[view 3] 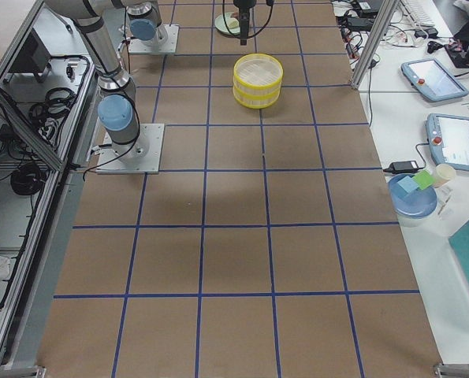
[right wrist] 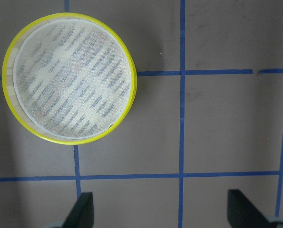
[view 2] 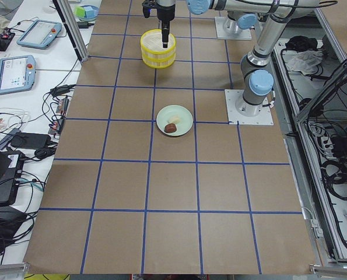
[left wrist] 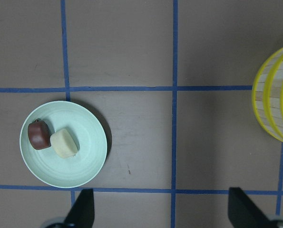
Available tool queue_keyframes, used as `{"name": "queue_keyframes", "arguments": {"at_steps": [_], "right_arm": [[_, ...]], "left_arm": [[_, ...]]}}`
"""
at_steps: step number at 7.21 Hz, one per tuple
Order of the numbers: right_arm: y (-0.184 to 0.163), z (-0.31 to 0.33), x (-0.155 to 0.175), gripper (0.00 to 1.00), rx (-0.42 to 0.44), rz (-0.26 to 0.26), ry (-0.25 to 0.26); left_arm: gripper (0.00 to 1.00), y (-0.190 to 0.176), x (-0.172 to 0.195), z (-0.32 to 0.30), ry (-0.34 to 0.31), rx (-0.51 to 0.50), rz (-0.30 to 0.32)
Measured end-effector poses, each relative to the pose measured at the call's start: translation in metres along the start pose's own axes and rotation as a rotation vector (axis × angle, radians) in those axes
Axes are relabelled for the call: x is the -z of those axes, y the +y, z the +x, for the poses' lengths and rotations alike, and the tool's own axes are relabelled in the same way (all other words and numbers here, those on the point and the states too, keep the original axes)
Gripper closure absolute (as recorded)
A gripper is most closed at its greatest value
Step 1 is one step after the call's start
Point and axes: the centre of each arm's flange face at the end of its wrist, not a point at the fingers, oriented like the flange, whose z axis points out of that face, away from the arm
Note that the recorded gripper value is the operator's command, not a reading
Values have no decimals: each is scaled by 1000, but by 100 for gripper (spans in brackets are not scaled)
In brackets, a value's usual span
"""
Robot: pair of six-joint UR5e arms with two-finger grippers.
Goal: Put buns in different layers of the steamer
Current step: 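Grip the top steamer rim with the right gripper while the left moves to the plate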
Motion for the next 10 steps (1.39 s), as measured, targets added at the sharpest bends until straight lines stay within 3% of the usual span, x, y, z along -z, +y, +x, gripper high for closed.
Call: {"name": "queue_keyframes", "arguments": {"at_steps": [3, 5, 6, 8, 9, 10], "right_arm": [[-29, -9, -96, 0, 3, -11, -7], [-60, -16, -168, 0, 3, -60, 0], [-73, -19, -196, 8, 3, -75, 2], [-86, -22, -225, 72, -2, -80, 1], [-89, -23, -231, 93, -8, -77, -5], [-91, -24, -233, 100, -12, -77, -13]], "left_arm": [[0, -4, -7, -9, -15, 14, -13], [0, -11, -47, -52, -15, 78, -87], [0, -14, -71, -72, -11, 113, -120], [0, -26, -114, -96, -3, 155, -166], [0, -31, -135, -105, 5, 172, -201], [0, -37, -158, -111, 10, 194, -238]]}}
